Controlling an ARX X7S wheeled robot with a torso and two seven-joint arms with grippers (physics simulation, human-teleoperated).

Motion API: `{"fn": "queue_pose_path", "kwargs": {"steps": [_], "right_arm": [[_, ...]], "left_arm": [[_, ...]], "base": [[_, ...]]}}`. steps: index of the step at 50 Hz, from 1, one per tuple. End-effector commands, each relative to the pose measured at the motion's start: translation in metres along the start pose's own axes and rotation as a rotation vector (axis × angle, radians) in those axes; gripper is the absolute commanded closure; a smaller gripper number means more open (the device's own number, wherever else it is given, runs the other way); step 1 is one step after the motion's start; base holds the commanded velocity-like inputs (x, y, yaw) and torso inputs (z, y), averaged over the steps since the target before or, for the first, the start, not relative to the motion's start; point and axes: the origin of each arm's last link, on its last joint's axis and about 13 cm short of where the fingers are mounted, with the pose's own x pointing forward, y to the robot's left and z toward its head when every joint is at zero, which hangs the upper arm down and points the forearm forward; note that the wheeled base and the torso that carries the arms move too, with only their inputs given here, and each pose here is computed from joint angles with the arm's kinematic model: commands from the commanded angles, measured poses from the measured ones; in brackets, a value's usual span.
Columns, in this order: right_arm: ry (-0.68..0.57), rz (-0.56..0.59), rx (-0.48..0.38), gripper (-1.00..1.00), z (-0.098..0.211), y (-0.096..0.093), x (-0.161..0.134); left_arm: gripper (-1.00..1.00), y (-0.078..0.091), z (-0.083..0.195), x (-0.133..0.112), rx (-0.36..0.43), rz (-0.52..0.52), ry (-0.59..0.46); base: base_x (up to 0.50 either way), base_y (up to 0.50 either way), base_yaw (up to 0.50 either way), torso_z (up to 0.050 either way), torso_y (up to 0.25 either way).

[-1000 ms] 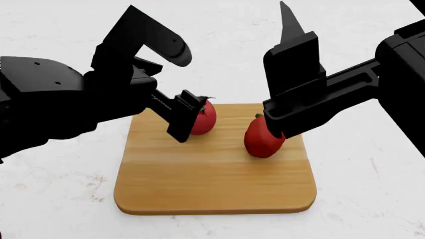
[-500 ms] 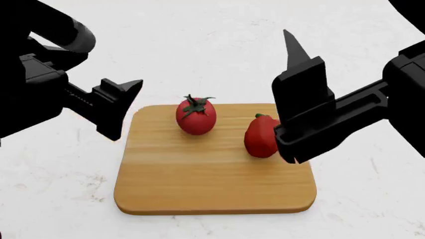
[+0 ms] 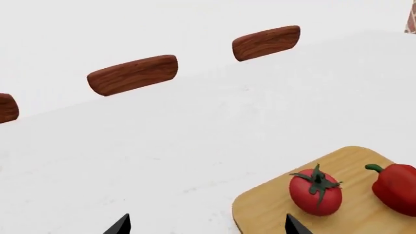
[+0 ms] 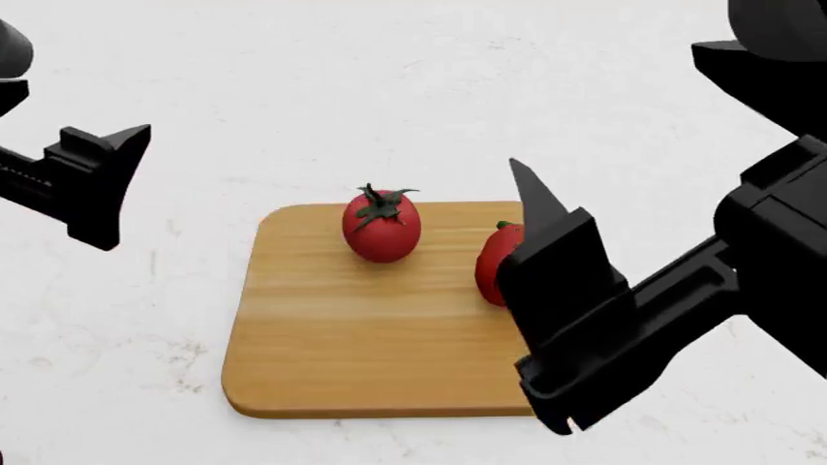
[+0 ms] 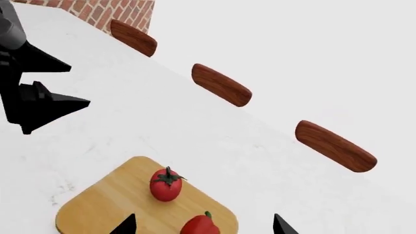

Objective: Place the avocado, onion, tomato and bell pepper on the cutting board.

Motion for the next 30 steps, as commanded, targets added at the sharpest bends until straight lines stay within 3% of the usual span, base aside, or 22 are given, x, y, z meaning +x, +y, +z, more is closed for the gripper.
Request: {"fn": "queue_pose_path", "kwargs": {"steps": [1, 19, 30], "right_arm": [[0.047, 0.084, -0.031, -1.00, 0.006, 0.003, -0.011], [0.113, 0.229, -0.077, -1.00, 0.006, 0.012, -0.011], [0.133, 0.326, -0.001, -1.00, 0.001, 0.017, -0.008]], "left_arm": [[-1.00, 0.013, 0.000, -0.008, -0.012, 0.073, 0.002], [-1.00, 0.017, -0.004, -0.004, -0.025, 0.088, 0.004], [-1.00, 0.014, -0.004, 0.000, -0.005, 0.085, 0.009]], "base": [[0.00, 0.00, 0.00, 0.000, 0.000], [0.00, 0.00, 0.00, 0.000, 0.000], [0.00, 0.00, 0.00, 0.000, 0.000]]}}
